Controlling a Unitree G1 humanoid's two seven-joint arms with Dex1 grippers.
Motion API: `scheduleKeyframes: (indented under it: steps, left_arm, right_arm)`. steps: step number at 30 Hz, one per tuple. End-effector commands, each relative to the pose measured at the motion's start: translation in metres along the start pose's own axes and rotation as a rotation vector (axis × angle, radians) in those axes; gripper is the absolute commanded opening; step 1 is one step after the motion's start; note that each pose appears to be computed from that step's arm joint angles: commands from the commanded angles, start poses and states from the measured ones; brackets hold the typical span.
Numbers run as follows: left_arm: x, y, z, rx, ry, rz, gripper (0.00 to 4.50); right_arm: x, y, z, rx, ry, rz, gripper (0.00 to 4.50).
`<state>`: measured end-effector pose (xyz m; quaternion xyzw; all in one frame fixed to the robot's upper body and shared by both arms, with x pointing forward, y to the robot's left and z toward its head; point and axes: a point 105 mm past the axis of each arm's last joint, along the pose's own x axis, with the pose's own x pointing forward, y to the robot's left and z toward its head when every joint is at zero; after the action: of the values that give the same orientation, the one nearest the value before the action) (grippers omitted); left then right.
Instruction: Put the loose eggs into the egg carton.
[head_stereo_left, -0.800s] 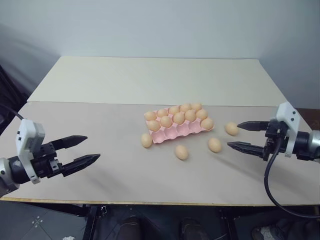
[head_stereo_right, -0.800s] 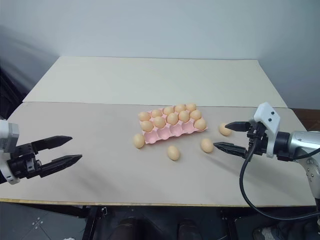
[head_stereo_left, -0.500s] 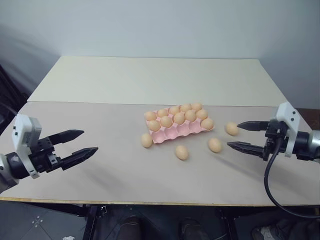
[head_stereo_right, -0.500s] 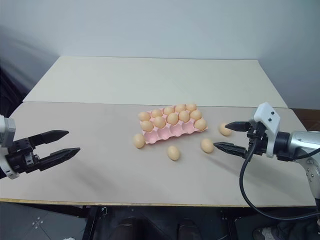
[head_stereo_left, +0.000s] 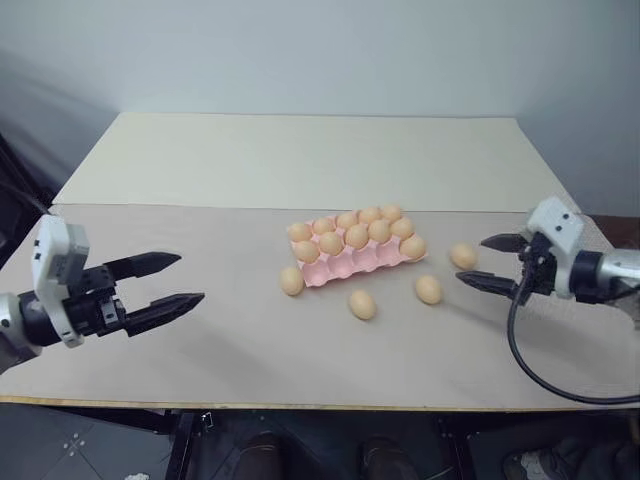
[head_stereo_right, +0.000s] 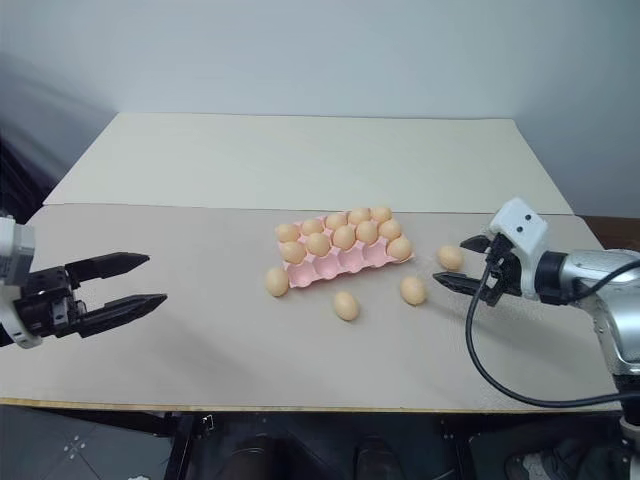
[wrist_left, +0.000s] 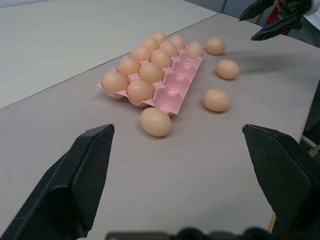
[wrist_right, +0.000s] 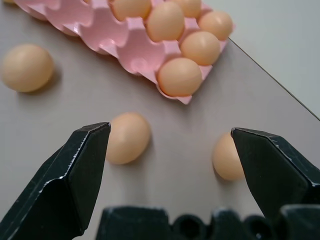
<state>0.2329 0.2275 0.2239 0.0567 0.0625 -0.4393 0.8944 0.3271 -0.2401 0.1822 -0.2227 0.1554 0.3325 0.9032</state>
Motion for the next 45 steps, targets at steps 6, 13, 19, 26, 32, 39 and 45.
scheduleKeyframes:
  steps: [6,13,19,26,32,39,45]
  left_arm:
    - [0.004,-0.006,0.01,0.03,-0.005,-0.035,4.48]
    - [-0.001,-0.008,0.009,0.032,0.0,-0.019,4.5]
    - [-0.004,-0.009,0.01,0.034,0.002,-0.007,4.5]
    - [0.0,-0.008,0.012,0.026,-0.014,-0.018,4.5]
    - [0.008,-0.007,0.015,0.034,-0.021,-0.045,4.5]
    - [0.008,-0.006,0.015,0.036,-0.021,-0.048,4.5]
    - [0.003,-0.005,0.017,0.037,-0.02,-0.029,4.5]
  right_arm:
    - [0.049,-0.048,-0.024,0.065,0.149,-0.286,4.5]
    - [0.062,-0.053,-0.033,0.086,0.15,-0.314,3.25]
    - [0.054,-0.046,-0.002,0.053,0.064,-0.279,1.88]
    - [0.057,0.017,0.07,-0.041,-0.105,-0.063,1.88]
    - [0.089,0.044,0.068,-0.027,-0.09,-0.004,1.88]
    - [0.103,0.039,0.062,-0.034,-0.055,-0.057,2.77]
    - [0.071,0.034,0.085,-0.042,-0.119,-0.041,4.49]
